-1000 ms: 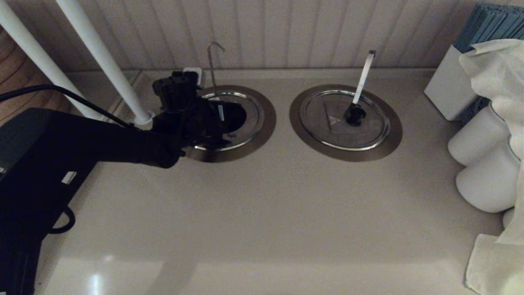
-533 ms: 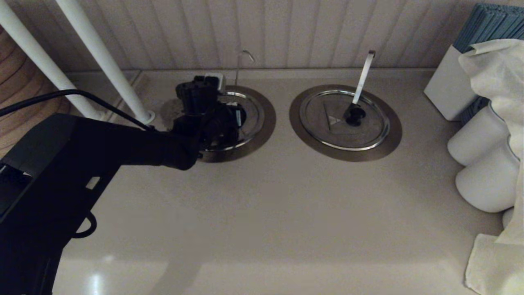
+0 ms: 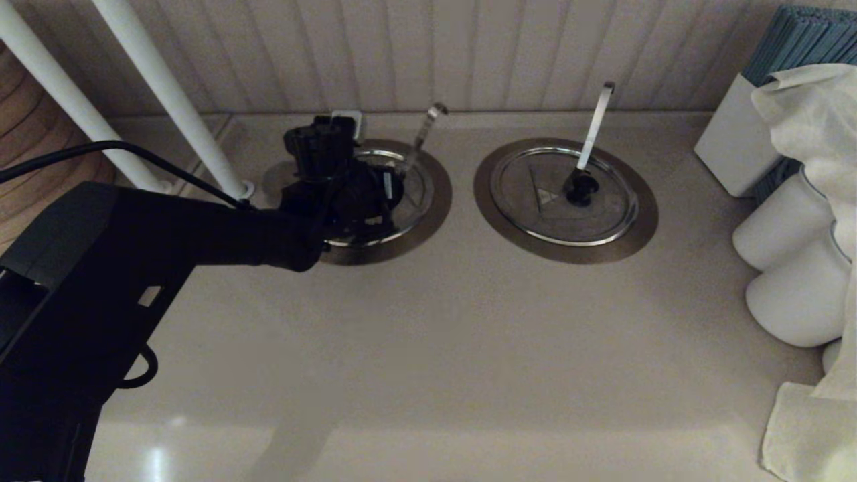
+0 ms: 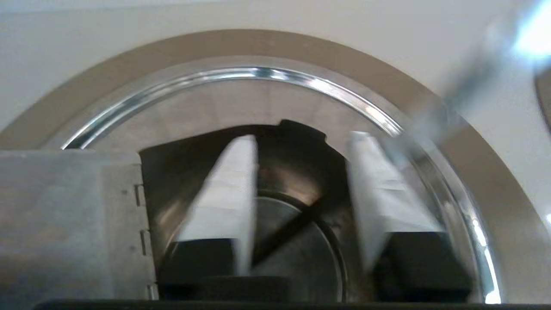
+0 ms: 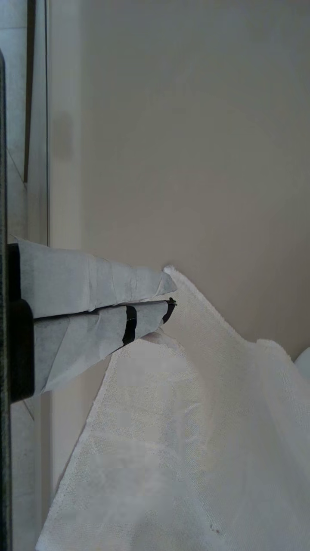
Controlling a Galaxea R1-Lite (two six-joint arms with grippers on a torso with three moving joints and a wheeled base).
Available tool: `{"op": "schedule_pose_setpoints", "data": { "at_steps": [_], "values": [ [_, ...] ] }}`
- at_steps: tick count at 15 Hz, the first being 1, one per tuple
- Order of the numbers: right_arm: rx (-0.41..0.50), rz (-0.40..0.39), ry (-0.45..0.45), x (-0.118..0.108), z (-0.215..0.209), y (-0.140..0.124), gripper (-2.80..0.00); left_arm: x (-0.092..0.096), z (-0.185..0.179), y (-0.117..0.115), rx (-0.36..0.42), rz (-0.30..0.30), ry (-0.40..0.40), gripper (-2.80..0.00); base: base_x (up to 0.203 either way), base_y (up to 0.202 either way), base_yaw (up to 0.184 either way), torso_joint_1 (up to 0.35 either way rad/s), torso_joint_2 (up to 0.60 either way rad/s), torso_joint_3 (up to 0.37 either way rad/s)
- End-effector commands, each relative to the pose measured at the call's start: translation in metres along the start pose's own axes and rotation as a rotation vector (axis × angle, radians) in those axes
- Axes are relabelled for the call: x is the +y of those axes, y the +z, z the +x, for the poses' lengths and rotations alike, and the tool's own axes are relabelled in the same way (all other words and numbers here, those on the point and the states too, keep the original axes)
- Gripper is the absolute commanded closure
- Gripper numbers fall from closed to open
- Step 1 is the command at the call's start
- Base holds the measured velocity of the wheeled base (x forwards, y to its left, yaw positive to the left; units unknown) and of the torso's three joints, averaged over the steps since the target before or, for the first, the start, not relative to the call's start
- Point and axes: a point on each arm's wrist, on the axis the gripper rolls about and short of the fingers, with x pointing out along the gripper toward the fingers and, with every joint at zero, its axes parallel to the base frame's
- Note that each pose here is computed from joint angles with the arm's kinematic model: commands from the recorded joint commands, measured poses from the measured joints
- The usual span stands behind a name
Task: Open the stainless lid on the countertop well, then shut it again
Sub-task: Stir with a spoon, then close the lid
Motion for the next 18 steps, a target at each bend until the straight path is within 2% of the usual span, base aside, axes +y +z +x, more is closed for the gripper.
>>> {"op": "schedule_pose_setpoints", "data": {
  "at_steps": [1, 4, 8, 11, 13, 14, 16, 18],
  "values": [
    [0.001, 0.000, 0.000, 0.000, 0.000, 0.000, 0.00, 0.000, 0.000, 0.004, -0.018, -0.003, 0.002, -2.80, 0.000, 0.000, 0.000, 0.000, 0.00, 0.000],
    [0.001, 0.000, 0.000, 0.000, 0.000, 0.000, 0.00, 0.006, -0.002, 0.009, -0.031, -0.006, 0.016, -2.80, 0.000, 0.000, 0.000, 0.000, 0.00, 0.000],
    [0.001, 0.000, 0.001, 0.000, 0.000, 0.000, 0.00, 0.046, -0.010, 0.035, -0.076, -0.013, 0.094, -2.80, 0.000, 0.000, 0.000, 0.000, 0.00, 0.000],
    [0.001, 0.000, 0.000, 0.000, 0.000, 0.000, 0.00, 0.067, -0.029, 0.045, -0.061, -0.033, 0.122, -2.80, 0.000, 0.000, 0.000, 0.000, 0.00, 0.000],
    [0.001, 0.000, 0.001, 0.000, 0.000, 0.000, 0.00, 0.090, -0.046, 0.054, -0.052, -0.064, 0.136, -2.80, 0.000, 0.000, 0.000, 0.000, 0.00, 0.000],
    [0.001, 0.000, 0.000, 0.000, 0.000, 0.000, 0.00, 0.101, -0.053, 0.057, -0.033, -0.091, 0.153, -2.80, 0.000, 0.000, 0.000, 0.000, 0.00, 0.000],
    [0.001, 0.000, 0.000, 0.000, 0.000, 0.000, 0.00, 0.113, -0.064, 0.067, -0.015, -0.229, 0.189, -2.80, 0.000, 0.000, 0.000, 0.000, 0.00, 0.000],
    [0.001, 0.000, 0.000, 0.000, 0.000, 0.000, 0.00, 0.119, -0.083, 0.075, 0.073, -0.373, 0.227, -2.80, 0.000, 0.000, 0.000, 0.000, 0.00, 0.000]
  ]
}}
